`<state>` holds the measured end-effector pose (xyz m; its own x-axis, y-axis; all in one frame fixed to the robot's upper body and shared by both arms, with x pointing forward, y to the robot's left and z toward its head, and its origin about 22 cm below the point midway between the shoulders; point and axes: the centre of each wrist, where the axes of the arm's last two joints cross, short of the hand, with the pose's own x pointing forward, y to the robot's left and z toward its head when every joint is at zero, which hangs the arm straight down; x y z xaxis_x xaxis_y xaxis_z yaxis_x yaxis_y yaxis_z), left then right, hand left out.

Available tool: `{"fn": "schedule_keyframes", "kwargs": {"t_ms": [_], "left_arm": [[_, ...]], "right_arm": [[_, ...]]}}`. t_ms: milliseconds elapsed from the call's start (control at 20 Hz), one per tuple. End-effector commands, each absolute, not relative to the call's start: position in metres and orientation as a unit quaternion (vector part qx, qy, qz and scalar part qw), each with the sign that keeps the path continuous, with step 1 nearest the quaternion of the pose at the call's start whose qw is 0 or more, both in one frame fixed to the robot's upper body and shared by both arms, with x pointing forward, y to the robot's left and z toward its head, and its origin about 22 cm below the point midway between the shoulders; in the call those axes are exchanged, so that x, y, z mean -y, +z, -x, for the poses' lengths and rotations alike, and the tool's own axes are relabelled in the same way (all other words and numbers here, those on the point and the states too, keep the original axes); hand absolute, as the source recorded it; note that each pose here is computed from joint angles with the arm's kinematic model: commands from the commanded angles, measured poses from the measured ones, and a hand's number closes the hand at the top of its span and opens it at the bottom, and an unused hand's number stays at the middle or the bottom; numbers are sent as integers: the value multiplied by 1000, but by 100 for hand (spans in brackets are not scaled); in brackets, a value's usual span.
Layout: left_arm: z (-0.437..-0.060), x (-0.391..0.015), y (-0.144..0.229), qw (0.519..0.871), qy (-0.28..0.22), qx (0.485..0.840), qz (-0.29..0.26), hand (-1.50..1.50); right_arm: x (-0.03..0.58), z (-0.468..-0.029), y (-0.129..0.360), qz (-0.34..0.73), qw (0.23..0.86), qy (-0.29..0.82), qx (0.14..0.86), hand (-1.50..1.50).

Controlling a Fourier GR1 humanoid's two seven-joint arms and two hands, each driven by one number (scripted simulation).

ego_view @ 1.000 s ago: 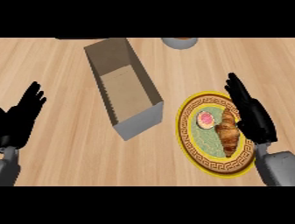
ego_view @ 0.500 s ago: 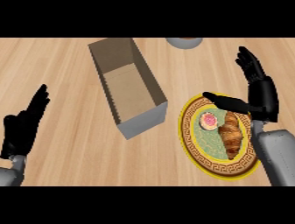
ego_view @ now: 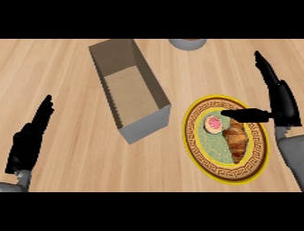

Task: Pick the cupcake from the plate and place it in the cardboard box

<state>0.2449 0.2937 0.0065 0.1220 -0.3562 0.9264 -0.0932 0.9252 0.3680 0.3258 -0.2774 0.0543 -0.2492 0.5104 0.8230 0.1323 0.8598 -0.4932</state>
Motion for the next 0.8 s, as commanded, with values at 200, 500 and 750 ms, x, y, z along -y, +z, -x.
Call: {"fn": "schedule_keyframes", "kwargs": {"t_ms": [200, 500, 750], "left_arm": [[-234, -297, 9, 727, -96, 656, -175, 0], [-232, -288, 8, 732, -93, 653, -170, 0], [-249, -280, 4, 735, -89, 651, -169, 0]], "right_arm": [[306, -325, 105, 266, 622, 409, 612, -150], [251, -314, 123, 227, 648, 513, 515, -150], [227, -308, 117, 225, 664, 525, 483, -150]]}}
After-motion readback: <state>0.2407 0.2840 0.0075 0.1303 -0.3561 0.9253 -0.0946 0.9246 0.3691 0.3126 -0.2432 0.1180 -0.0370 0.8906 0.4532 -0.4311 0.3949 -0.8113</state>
